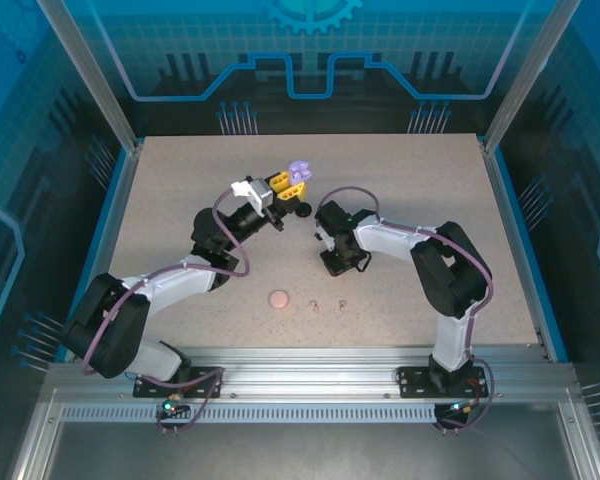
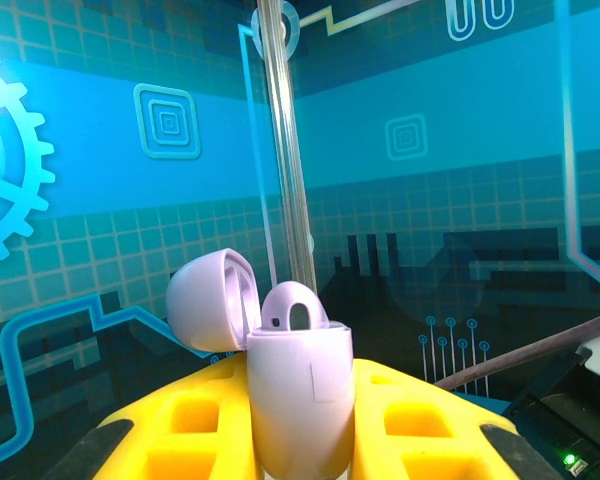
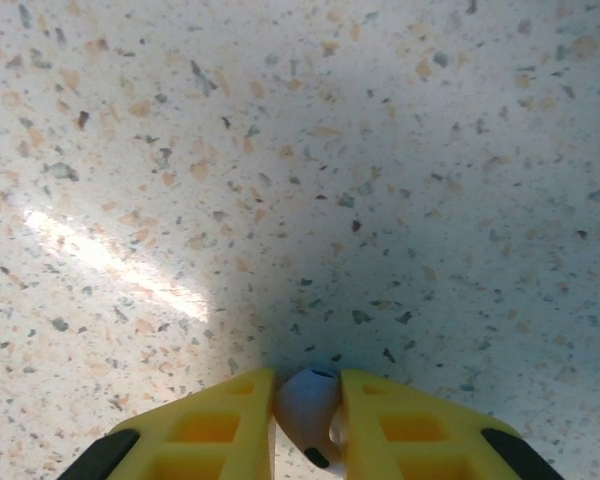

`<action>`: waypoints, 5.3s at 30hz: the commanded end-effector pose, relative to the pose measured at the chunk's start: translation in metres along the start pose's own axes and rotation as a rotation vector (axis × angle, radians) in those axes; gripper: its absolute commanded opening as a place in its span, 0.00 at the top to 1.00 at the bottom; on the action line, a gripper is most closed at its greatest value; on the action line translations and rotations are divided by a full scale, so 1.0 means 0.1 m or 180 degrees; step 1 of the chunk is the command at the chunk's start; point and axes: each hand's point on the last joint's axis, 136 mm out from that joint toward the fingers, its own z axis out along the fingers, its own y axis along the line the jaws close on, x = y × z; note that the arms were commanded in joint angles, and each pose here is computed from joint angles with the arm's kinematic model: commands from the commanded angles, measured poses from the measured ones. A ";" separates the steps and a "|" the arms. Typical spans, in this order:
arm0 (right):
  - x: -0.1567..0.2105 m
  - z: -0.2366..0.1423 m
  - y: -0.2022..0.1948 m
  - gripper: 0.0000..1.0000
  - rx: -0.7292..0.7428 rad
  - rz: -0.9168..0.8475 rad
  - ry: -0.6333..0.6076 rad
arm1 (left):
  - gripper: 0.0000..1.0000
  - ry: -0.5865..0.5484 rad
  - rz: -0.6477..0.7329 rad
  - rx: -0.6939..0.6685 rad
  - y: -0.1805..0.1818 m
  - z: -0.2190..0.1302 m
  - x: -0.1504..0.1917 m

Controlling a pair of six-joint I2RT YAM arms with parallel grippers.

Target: Insert the wireless bluetooth earbuds into the charging case

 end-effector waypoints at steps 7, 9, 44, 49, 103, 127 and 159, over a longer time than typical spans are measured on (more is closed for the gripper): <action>-0.28 -0.72 -0.04 0.84 -0.0123 0.0377 -0.0576 | 1.00 -0.0146 0.0040 0.0033 -0.02 0.05 -0.18; -0.37 -0.99 -0.08 0.84 -0.0143 0.0450 -0.0799 | 1.00 -0.0155 0.0045 0.0043 -0.03 0.05 -0.19; -1.11 -3.98 0.36 0.83 -0.1144 0.0848 -0.3291 | 1.00 -0.0216 0.0065 0.0281 -0.22 0.28 -0.16; -1.12 -3.90 0.41 0.83 -0.1196 0.0880 -0.3246 | 1.00 -0.0222 0.0070 0.0271 -0.22 0.27 -0.16; -1.11 -3.50 0.39 0.63 -0.1179 0.1156 -0.2860 | 1.00 -0.0258 0.0040 0.0202 -0.22 0.25 -0.16; -1.44 -3.75 0.13 0.50 -0.1219 0.0847 -0.2657 | 1.00 -0.0057 -0.0057 0.0330 -0.30 0.22 0.05; -0.68 -3.56 -0.04 0.54 -0.1246 0.1116 -0.2459 | 1.00 0.0236 -0.0378 0.0010 -0.15 0.15 0.36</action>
